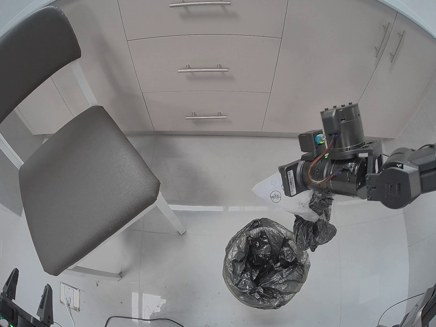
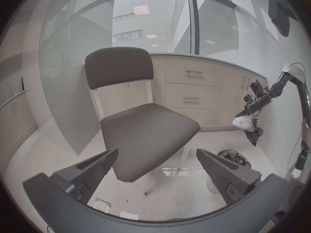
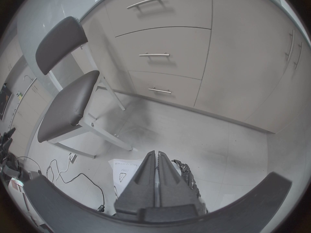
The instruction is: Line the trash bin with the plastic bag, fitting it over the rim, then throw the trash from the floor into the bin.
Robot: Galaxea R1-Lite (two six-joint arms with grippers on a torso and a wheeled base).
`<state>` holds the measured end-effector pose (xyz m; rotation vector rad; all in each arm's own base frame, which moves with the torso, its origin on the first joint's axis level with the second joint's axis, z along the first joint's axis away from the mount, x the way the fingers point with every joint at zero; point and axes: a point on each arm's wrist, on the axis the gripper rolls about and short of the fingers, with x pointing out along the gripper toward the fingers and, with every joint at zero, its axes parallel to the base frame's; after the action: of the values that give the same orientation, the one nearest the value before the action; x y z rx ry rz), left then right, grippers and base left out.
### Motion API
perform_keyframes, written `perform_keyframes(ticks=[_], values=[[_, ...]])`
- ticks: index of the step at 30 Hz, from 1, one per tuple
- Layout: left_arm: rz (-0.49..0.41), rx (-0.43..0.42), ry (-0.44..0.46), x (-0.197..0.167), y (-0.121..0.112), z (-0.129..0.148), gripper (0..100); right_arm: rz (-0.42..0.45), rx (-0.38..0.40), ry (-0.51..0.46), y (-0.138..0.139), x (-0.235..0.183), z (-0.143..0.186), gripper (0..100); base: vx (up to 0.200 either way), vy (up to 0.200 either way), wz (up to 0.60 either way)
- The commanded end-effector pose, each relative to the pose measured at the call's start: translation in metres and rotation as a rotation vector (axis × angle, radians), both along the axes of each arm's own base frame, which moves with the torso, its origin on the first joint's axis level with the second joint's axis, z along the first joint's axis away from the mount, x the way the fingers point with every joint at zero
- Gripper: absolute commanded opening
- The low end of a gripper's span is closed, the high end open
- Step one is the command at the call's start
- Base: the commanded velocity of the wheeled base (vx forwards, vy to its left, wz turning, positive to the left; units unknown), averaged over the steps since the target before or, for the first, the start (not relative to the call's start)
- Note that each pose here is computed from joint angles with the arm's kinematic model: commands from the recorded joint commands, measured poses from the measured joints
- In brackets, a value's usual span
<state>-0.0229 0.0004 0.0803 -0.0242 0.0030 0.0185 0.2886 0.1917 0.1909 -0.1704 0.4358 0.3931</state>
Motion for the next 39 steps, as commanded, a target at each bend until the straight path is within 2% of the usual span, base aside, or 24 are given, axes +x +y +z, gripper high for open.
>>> perform_keyframes(ticks=[1, 7, 19, 30, 39], values=[[0.001, 0.000, 0.000, 0.000, 0.000, -0.005, 100, 0.022, -0.036, 0.050, 0.012, 0.003, -0.027, 0, 0.000, 0.000, 0.00], [0.001, 0.000, 0.000, 0.000, 0.000, -0.005, 100, 0.048, -0.055, 0.073, 0.027, 0.005, -0.050, 0, 0.000, 0.000, 0.00], [0.001, 0.000, 0.000, 0.000, 0.000, -0.005, 100, 0.037, -0.108, 0.100, 0.042, 0.016, -0.085, 0, 0.000, 0.000, 0.00], [0.001, 0.000, 0.000, 0.000, 0.000, -0.005, 100, 0.049, -0.141, 0.141, 0.050, 0.018, -0.107, 0, 0.000, 0.000, 0.00], [0.001, 0.000, 0.000, 0.000, 0.000, -0.005, 100, 0.066, -0.143, 0.134, 0.059, 0.019, -0.120, 0, 0.000, 0.000, 0.00]])
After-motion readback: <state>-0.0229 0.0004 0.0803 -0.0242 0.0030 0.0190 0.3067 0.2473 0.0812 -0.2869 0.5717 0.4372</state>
